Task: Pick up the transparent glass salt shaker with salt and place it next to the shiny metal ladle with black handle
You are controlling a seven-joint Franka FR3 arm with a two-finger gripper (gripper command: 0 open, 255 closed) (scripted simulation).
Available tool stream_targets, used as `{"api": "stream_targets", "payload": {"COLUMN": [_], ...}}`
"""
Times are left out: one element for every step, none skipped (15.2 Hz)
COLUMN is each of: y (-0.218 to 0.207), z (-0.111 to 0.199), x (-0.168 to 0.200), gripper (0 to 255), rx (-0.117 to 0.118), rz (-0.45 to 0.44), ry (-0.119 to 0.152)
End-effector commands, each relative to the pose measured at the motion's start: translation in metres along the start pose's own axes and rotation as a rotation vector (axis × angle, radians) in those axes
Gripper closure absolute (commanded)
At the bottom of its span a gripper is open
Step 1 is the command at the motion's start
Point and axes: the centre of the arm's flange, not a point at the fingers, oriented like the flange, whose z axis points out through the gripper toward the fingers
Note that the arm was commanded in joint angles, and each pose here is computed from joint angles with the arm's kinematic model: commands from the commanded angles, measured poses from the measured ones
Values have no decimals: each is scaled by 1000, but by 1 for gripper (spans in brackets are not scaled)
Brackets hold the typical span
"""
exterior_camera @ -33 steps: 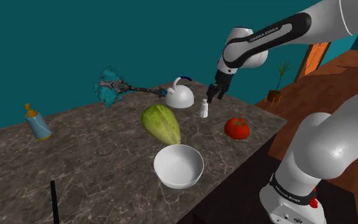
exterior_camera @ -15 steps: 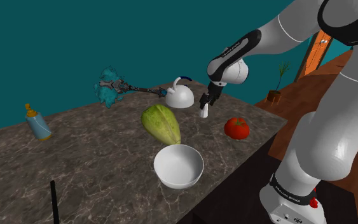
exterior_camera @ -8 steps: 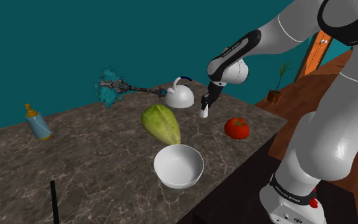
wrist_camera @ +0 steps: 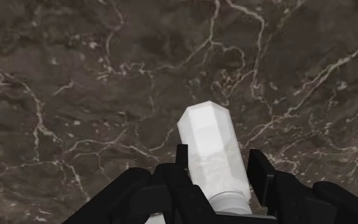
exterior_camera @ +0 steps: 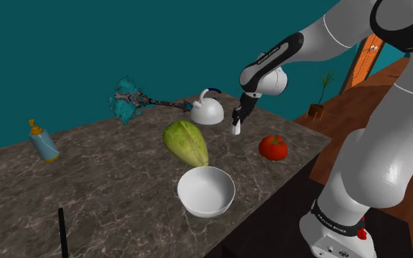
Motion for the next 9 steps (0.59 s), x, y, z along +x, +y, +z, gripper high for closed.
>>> {"api": "stream_targets", "payload": {"y": [-1, -2, -3, -3, -4, -5, -5, -6, -6], "z": [-8, -14, -19, -24, -29, -34, -39, -44, -49], "x": [2, 3, 5, 6, 7, 9, 10, 11, 12], "gripper": [255, 255, 255, 255, 255, 255, 255, 255, 255], "rx": [0, 0, 0, 0, 0, 0, 0, 0, 0], "rz": [0, 0, 0, 0, 0, 0, 0, 0, 0], "ry": [0, 0, 0, 0, 0, 0, 0, 0, 0]}}
